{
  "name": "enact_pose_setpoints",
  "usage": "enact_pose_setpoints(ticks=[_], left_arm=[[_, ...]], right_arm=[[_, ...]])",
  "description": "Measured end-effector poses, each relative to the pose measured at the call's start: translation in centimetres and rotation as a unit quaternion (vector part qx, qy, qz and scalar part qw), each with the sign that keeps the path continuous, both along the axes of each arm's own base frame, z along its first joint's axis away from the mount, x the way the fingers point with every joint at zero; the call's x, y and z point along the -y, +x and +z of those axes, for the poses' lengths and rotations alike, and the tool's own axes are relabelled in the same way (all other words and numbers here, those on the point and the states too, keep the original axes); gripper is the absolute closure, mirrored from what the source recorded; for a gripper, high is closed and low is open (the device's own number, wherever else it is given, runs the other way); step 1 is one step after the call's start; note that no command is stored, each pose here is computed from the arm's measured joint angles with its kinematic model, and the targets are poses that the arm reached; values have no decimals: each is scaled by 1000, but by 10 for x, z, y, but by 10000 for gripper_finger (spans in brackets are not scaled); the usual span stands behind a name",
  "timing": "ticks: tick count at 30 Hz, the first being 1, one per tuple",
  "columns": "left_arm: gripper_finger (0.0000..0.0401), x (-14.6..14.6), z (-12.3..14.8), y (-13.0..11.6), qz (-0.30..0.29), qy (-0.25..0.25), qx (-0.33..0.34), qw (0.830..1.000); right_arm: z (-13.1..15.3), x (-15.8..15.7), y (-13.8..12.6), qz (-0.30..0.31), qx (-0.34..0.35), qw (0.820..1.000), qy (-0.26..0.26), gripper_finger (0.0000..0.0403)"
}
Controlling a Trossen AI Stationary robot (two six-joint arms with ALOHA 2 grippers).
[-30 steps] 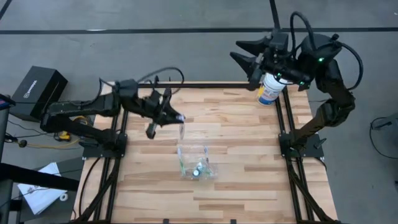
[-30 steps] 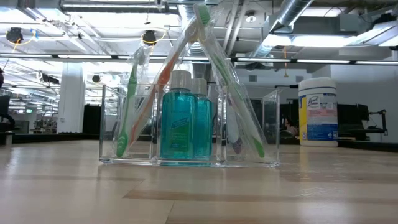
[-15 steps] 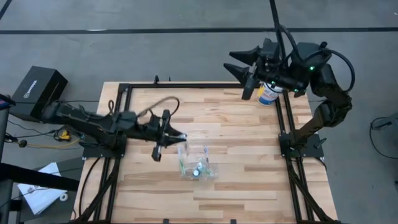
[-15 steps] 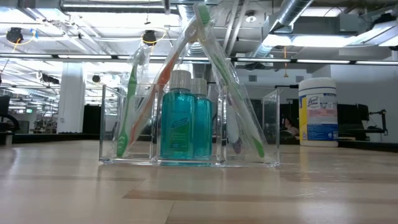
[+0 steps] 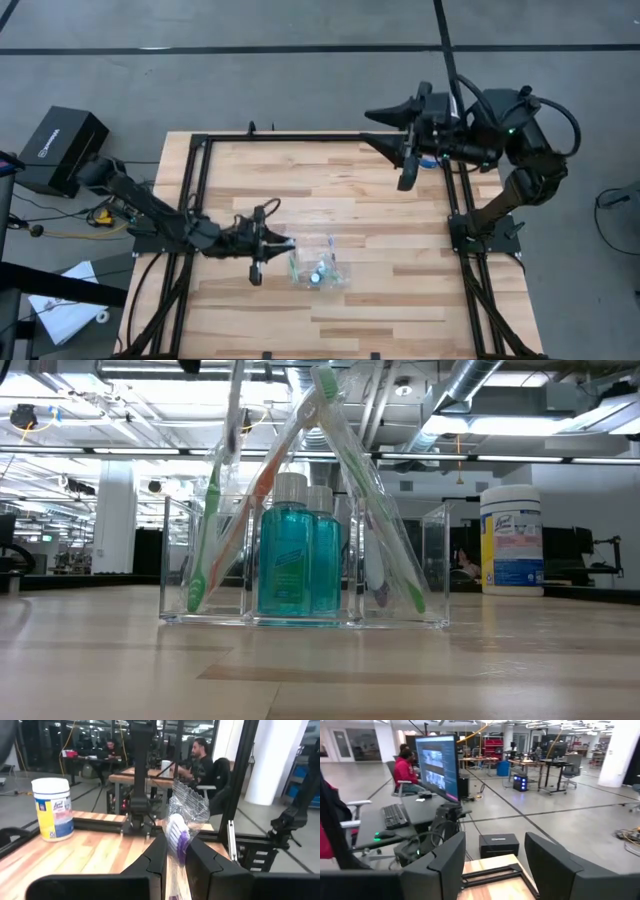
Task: Pick & Place toothbrushing station
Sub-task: Put the purple toothbrush into the center transparent organizer
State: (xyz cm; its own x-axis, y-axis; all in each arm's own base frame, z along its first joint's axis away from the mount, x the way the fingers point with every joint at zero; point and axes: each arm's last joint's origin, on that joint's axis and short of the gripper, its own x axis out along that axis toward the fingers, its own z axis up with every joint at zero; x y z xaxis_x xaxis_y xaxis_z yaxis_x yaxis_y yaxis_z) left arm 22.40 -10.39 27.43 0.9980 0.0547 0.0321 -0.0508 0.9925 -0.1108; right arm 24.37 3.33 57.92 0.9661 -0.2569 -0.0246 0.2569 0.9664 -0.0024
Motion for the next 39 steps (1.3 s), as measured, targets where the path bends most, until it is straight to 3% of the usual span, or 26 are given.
enact_pose_setpoints(ticks=[30, 39], left_arm=[[368, 38, -84, 40, -4, 12, -67, 998], [368, 40, -94, 44, -9, 5, -71, 997]], right_arm=[[-5, -13, 11, 22, -9, 1000, -7, 214], [-6, -13, 11, 23, -10, 1000, -7, 214]])
